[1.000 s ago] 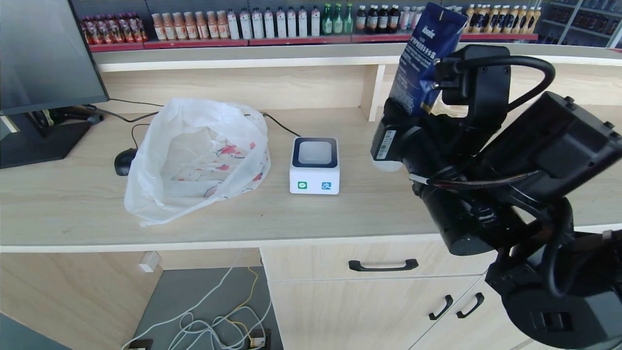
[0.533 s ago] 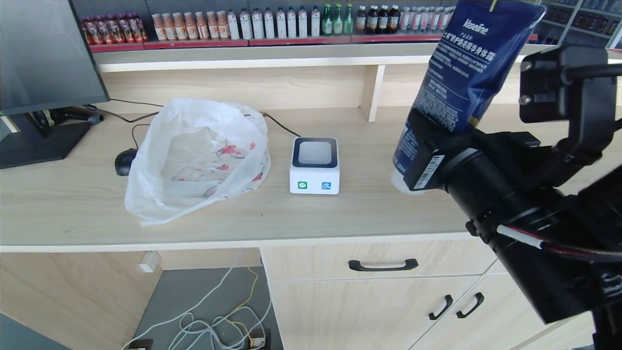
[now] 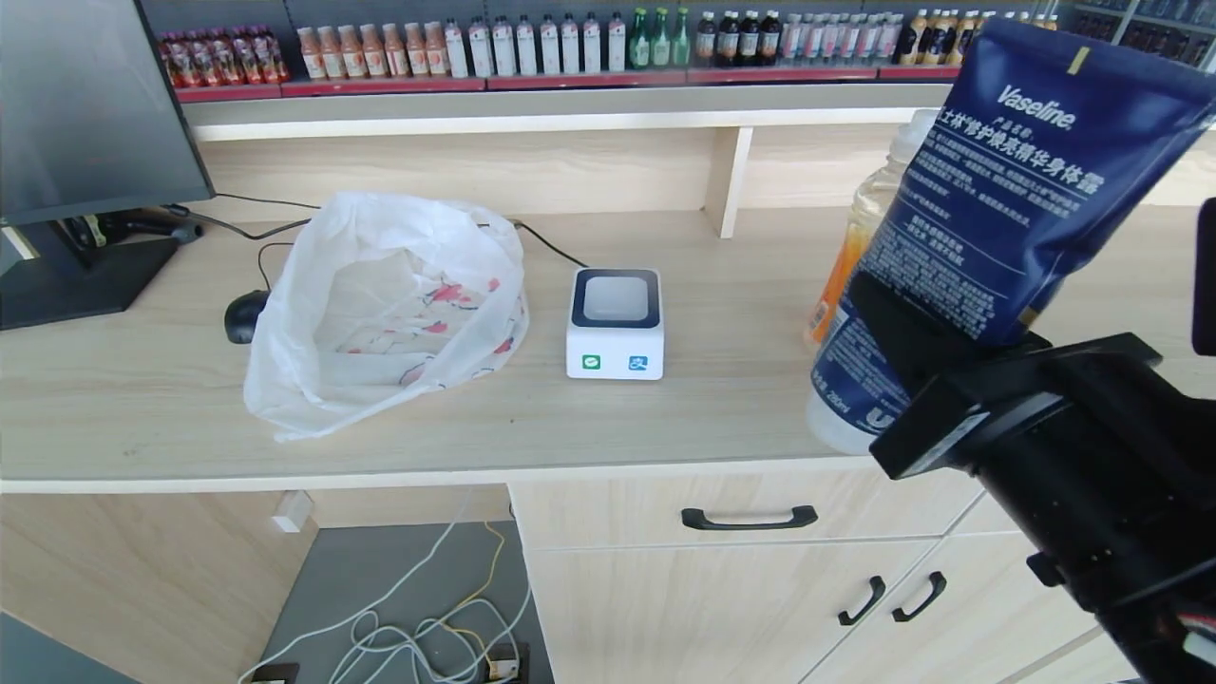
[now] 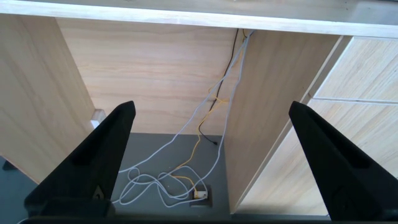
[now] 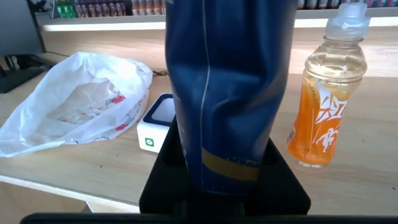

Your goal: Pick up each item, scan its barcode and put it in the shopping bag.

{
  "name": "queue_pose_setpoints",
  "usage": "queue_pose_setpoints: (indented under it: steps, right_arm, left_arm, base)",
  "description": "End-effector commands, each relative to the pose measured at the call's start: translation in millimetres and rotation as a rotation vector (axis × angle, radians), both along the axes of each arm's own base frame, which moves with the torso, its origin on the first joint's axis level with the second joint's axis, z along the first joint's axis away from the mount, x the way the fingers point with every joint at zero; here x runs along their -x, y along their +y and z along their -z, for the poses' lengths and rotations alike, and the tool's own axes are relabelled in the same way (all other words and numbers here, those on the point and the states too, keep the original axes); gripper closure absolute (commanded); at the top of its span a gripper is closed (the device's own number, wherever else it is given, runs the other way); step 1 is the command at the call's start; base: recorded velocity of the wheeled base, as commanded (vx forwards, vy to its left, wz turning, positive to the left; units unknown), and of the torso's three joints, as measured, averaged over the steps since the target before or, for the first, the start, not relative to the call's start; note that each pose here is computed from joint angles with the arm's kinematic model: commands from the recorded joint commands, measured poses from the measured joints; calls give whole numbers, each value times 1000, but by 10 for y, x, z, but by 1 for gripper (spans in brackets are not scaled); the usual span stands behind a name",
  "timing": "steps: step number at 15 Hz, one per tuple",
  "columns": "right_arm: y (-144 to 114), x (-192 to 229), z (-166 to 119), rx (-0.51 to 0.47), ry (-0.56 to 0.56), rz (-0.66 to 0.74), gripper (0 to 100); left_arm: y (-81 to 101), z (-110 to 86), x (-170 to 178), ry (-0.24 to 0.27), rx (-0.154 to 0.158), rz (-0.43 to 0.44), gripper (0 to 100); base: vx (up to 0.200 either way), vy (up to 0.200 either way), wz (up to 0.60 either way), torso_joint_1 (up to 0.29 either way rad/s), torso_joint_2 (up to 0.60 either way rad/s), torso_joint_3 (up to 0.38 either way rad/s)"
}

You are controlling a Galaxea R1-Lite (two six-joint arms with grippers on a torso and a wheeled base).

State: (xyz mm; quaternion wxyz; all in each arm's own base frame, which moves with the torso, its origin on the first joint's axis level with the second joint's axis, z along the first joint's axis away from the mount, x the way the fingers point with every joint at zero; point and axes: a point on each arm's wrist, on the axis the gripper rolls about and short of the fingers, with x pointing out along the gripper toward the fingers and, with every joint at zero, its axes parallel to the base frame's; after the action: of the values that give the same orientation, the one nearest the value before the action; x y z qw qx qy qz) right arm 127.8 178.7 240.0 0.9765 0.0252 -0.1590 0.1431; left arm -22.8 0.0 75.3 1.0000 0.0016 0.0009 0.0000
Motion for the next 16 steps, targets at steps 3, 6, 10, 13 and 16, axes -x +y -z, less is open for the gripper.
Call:
queue_pose_setpoints:
  steps: [3,6,10,13,16]
  right_arm:
    - [-151,151,-24,-52,-8,-67,100]
    - [-128,148,4,-95,13,-155,100]
    - [-110,156,37,-133,61,-298,100]
    - [-116,139,67,-152,97,-433,100]
    - [-129,99,89,-125,103,-591,100]
  left_arm:
    - [0,0,0,0,0,0,0]
    - [0,0,0,0,0,0,0]
    - [0,0,0,0,0,0,0]
    - [0,0,0,0,0,0,0]
    - [0,0,0,0,0,0,0]
  base:
    - [0,0,0,0,0,0]
    - [0,0,0,0,0,0]
    - [0,0,0,0,0,0]
    - [0,0,0,0,0,0]
    - [0,0,0,0,0,0]
